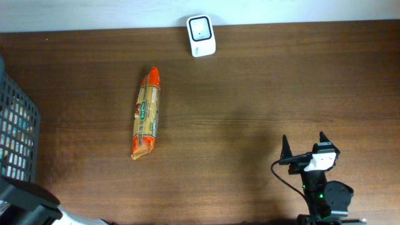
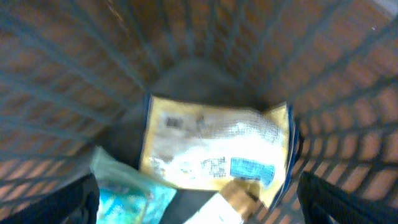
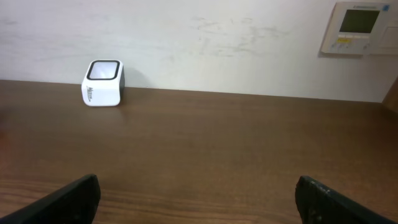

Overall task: Scan the item barcode
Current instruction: 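Carry the spaghetti pack to the table center and release it, then grasp the white snack bag in the basket and drop it beside the spaghetti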

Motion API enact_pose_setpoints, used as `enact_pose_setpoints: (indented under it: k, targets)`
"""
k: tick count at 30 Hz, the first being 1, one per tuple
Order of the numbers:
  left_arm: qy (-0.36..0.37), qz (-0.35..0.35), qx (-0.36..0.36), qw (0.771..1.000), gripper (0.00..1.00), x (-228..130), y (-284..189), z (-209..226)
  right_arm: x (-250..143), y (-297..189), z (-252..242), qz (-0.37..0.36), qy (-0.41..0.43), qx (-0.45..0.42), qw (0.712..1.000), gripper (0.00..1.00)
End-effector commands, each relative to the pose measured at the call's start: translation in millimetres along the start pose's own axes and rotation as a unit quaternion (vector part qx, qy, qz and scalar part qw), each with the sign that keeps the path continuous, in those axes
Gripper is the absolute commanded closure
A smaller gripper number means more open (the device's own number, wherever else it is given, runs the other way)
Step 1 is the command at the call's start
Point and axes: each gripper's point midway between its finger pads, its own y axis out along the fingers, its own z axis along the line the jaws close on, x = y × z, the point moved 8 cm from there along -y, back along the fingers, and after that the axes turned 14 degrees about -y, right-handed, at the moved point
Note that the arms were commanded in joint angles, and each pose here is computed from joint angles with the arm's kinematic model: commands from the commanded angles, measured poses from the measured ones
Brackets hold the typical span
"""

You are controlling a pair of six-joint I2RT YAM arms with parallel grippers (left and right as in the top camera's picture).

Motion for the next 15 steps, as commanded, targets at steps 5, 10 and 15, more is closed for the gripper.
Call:
enact_pose_setpoints:
  k: [5, 10, 15]
  targets:
    - [0.154, 0.024, -0.041, 0.987, 0.00, -51, 103, 6, -3, 0, -1, 0.005, 0.003, -0.007, 1.000, 0.01]
    - [0.196, 0.045, -0.067, 0.977, 0.00, -69, 157, 7, -3, 0, -1, 0.005, 0.003, -0.007, 1.000, 0.01]
    - [0.249, 0.071, -0.140, 0.956, 0.01, -94, 187, 0, -3, 0, -1, 0.005, 0.003, -0.007, 1.000, 0.01]
